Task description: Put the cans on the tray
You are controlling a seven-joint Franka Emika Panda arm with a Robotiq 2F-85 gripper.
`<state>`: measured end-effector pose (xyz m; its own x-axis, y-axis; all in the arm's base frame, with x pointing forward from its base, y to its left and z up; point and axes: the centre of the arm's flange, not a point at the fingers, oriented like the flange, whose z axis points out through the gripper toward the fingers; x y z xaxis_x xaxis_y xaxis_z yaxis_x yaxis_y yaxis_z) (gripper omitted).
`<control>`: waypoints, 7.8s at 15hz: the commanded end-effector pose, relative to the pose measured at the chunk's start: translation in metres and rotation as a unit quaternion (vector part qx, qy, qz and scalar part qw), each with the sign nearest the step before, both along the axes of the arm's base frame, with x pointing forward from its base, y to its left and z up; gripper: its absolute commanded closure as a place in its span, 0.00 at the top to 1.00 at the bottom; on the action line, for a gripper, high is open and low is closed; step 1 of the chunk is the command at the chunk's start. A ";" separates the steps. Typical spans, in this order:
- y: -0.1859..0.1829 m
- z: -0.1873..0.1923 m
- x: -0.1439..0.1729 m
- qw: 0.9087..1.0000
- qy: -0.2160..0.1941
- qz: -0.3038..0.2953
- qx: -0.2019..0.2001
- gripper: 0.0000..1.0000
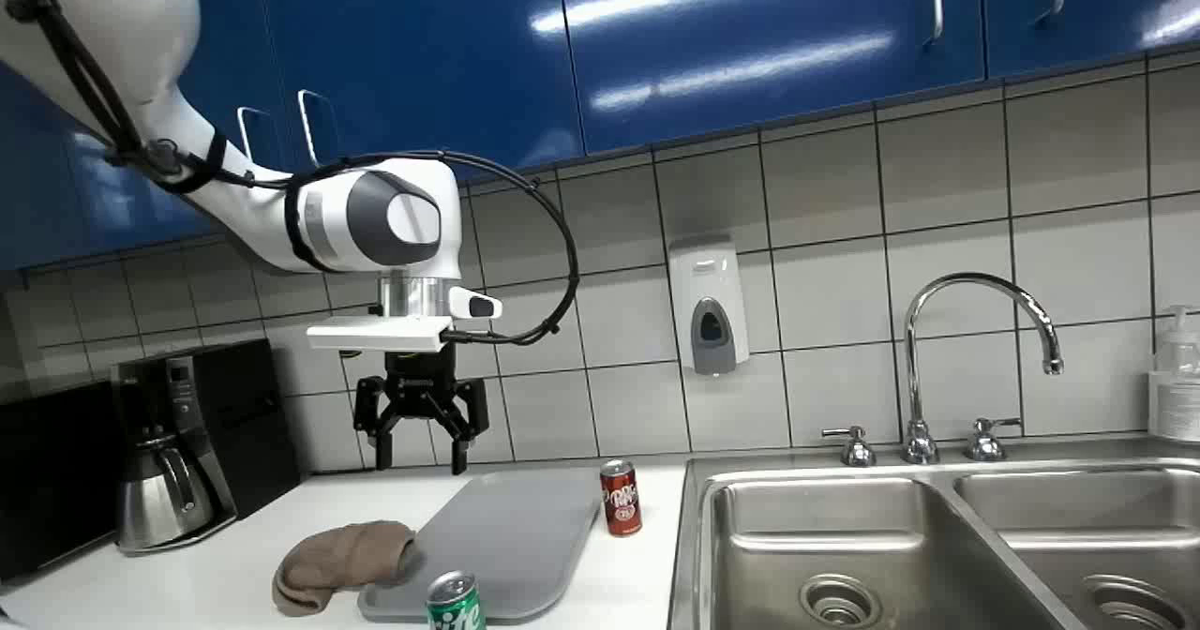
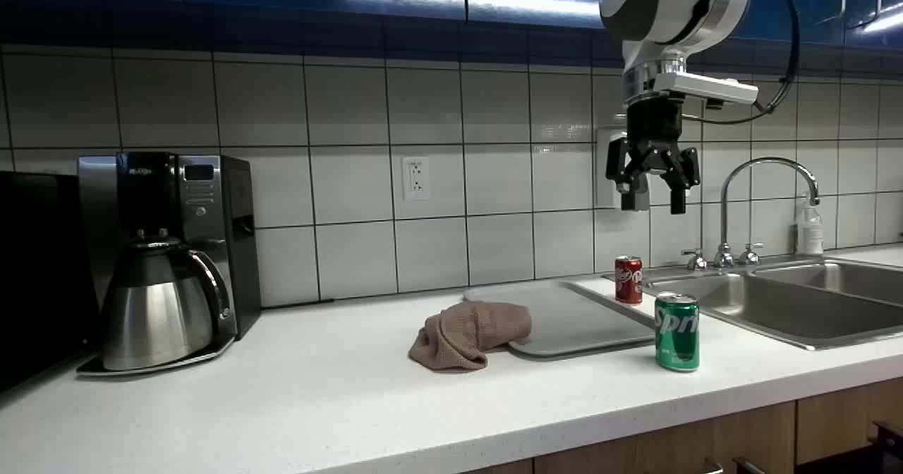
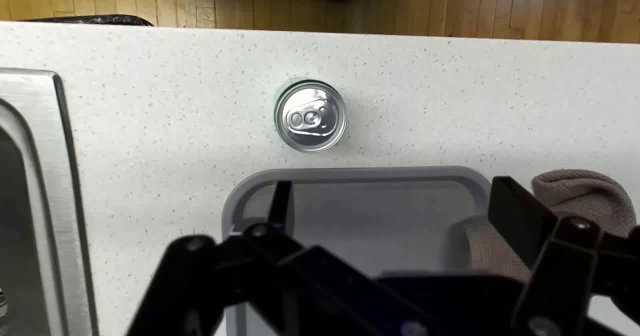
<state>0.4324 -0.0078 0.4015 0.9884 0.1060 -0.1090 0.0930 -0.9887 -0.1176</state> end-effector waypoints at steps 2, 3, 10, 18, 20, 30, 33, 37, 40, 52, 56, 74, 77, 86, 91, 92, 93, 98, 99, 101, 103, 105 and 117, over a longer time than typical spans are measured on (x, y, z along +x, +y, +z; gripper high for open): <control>0.000 -0.001 -0.001 1.000 0.001 0.000 0.000 1.00; 0.000 -0.002 -0.001 1.000 0.002 0.000 0.000 1.00; 0.000 -0.002 -0.001 1.000 0.002 0.000 0.000 1.00; 0.004 -0.018 -0.007 0.998 -0.044 0.001 -0.035 1.00; 0.003 -0.025 -0.009 0.998 -0.053 0.004 -0.045 1.00; -0.001 -0.062 -0.028 0.996 -0.056 0.028 -0.068 1.00; -0.002 -0.076 -0.033 0.996 -0.056 0.031 -0.069 1.00; -0.005 -0.097 -0.039 0.995 -0.063 0.026 -0.068 1.00; -0.007 -0.111 -0.039 0.995 -0.071 0.023 -0.070 1.00; 0.000 -0.157 -0.025 0.995 -0.068 0.036 -0.071 1.00; 0.004 -0.162 -0.025 0.994 -0.065 0.043 -0.074 1.00; 0.008 -0.157 -0.030 0.995 -0.058 0.046 -0.074 1.00; 0.009 -0.156 -0.032 0.995 -0.054 0.046 -0.072 0.68; 0.013 -0.139 -0.034 0.995 -0.051 0.037 -0.080 0.38; 0.017 -0.115 -0.032 0.994 -0.072 0.026 -0.082 0.38; 0.018 -0.110 -0.031 0.993 -0.077 0.024 -0.083 0.38; 0.018 -0.105 -0.030 0.993 -0.082 0.023 -0.083 0.38; 0.016 -0.095 -0.008 0.991 -0.103 0.013 -0.080 0.38; 0.015 -0.095 -0.001 0.991 -0.106 0.012 -0.079 0.38; 0.015 -0.093 0.011 0.990 -0.113 0.012 -0.079 0.38; 0.015 -0.094 0.025 0.990 -0.117 0.012 -0.079 0.38; 0.015 -0.098 0.040 0.990 -0.116 0.014 -0.079 0.38; 0.020 -0.144 0.099 0.992 -0.090 0.020 -0.082 0.38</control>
